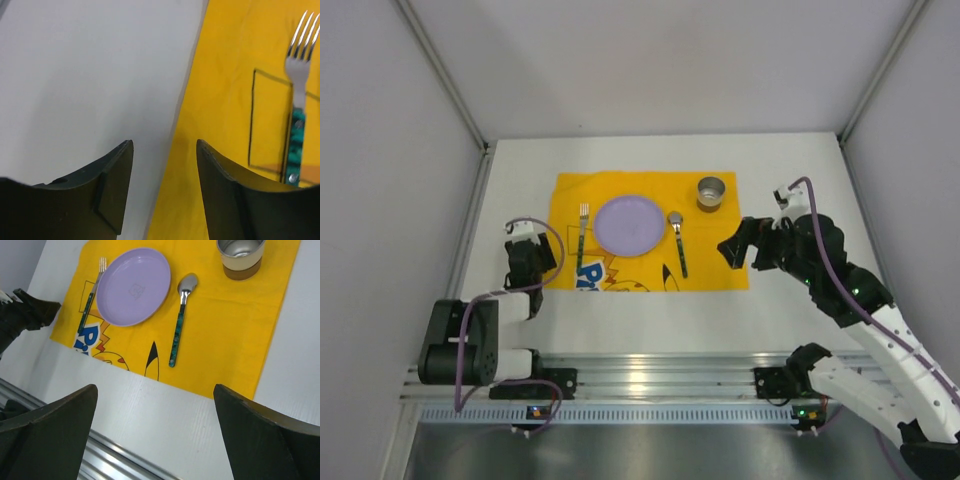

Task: Set the dinner table for one person

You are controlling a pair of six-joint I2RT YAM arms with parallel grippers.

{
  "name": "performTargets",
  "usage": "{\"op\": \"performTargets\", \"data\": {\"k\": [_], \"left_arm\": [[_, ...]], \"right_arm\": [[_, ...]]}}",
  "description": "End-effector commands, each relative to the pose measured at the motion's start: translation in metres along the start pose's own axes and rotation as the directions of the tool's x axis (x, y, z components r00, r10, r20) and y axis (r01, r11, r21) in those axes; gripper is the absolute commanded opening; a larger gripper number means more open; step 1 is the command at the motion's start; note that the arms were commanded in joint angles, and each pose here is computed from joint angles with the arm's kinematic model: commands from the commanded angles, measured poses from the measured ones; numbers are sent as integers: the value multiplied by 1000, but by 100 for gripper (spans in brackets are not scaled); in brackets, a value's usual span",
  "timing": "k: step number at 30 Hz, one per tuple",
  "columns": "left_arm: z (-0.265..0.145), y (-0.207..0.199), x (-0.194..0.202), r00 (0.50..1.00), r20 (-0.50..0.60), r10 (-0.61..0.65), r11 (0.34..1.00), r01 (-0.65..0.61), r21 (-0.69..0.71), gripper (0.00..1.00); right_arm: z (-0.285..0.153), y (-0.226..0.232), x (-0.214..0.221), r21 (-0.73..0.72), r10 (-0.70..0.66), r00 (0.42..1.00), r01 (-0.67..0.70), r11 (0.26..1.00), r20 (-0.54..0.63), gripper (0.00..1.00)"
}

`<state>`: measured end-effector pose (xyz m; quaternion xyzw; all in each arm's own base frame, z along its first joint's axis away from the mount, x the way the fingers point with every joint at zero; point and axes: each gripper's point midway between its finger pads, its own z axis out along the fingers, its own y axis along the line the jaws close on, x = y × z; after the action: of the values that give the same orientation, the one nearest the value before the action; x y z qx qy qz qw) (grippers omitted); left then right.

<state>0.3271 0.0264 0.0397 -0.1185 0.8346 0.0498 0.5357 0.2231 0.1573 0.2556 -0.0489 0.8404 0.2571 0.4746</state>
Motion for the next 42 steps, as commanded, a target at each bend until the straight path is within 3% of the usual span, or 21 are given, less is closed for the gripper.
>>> {"op": "performTargets", "data": {"k": [1, 6, 7, 10, 12, 15, 16, 17, 21, 23, 25, 26, 27, 28, 32, 33, 35, 37, 39, 40, 42], "left_arm": [[20, -25, -75, 973, 229, -15, 996, -5, 89, 58], [36, -32, -77, 977, 211, 3, 995, -25, 102, 59], [37, -32, -74, 979, 206, 13, 994, -36, 105, 64], [35, -38, -68, 950, 312, 30, 983, -84, 162, 69], [36, -37, -59, 968, 249, 33, 985, -74, 157, 67], [33, -28, -65, 955, 297, 8, 993, -43, 113, 70], [34, -28, -64, 956, 293, 9, 993, -43, 111, 98], [33, -29, -65, 956, 293, 8, 993, -42, 112, 99], [33, -29, -64, 958, 288, 10, 993, -43, 112, 99], [33, -29, -64, 958, 287, 10, 993, -44, 113, 99], [33, -29, -64, 958, 287, 10, 993, -44, 113, 99], [33, -29, -64, 958, 288, 10, 993, -43, 112, 99], [33, -29, -64, 958, 288, 10, 993, -43, 112, 99], [33, -29, -64, 958, 287, 10, 993, -44, 113, 99], [33, -29, -64, 958, 287, 10, 993, -44, 113, 99], [34, -29, -63, 959, 285, 10, 993, -44, 111, 99], [34, -29, -64, 958, 286, 10, 993, -44, 113, 99], [33, -29, -65, 957, 289, 9, 993, -44, 113, 99], [34, -29, -64, 958, 286, 10, 993, -44, 111, 99], [34, -29, -64, 958, 286, 8, 993, -43, 113, 99], [34, -29, -64, 958, 286, 10, 993, -44, 111, 99]], "right_arm": [[-3, -6, -13, 24, -75, 993, 73, 997, 90, 100], [2, -10, -16, 40, -88, 990, 84, 996, 112, 100], [5, -7, -18, 26, -96, 988, 94, 995, 122, 100], [10, 5, -23, -30, -120, 984, 125, 992, 129, 100], [14, 10, -22, -56, -135, 985, 141, 988, 112, 100], [17, 6, -20, -34, -130, 986, 135, 990, 104, 100], [21, -4, -17, 15, -122, 987, 121, 993, 104, 100], [23, -21, -19, 103, -111, 986, 99, 990, 123, 100], [32, -80, -18, 384, -196, 962, 111, 917, 189, 100], [30, -121, 1, 544, -297, 946, 181, 819, 132, 100], [32, -141, 19, 587, -356, 928, 227, 777, 113, 100], [35, -145, 27, 577, -413, 907, 296, 761, 79, 100], [38, -145, 24, 567, -437, 891, 298, 768, 122, 100], [44, -151, 50, 532, -450, 887, 334, 778, 101, 100], [48, -177, 76, 548, -377, 902, 212, 809, 208, 100], [43, -189, 64, 586, -348, 905, 148, 797, 246, 100], [55, -200, 62, 573, -354, 912, 179, 800, 208, 100], [62, -215, 40, 602, -438, 874, 238, 762, 209, 100], [65, -213, 12, 600, -473, 827, 220, 770, 304, 100], [79, -217, 11, 591, -457, 838, 213, 778, 300, 100], [94, -210, -10, 541, -496, 795, 262, 800, 349, 100]]}}
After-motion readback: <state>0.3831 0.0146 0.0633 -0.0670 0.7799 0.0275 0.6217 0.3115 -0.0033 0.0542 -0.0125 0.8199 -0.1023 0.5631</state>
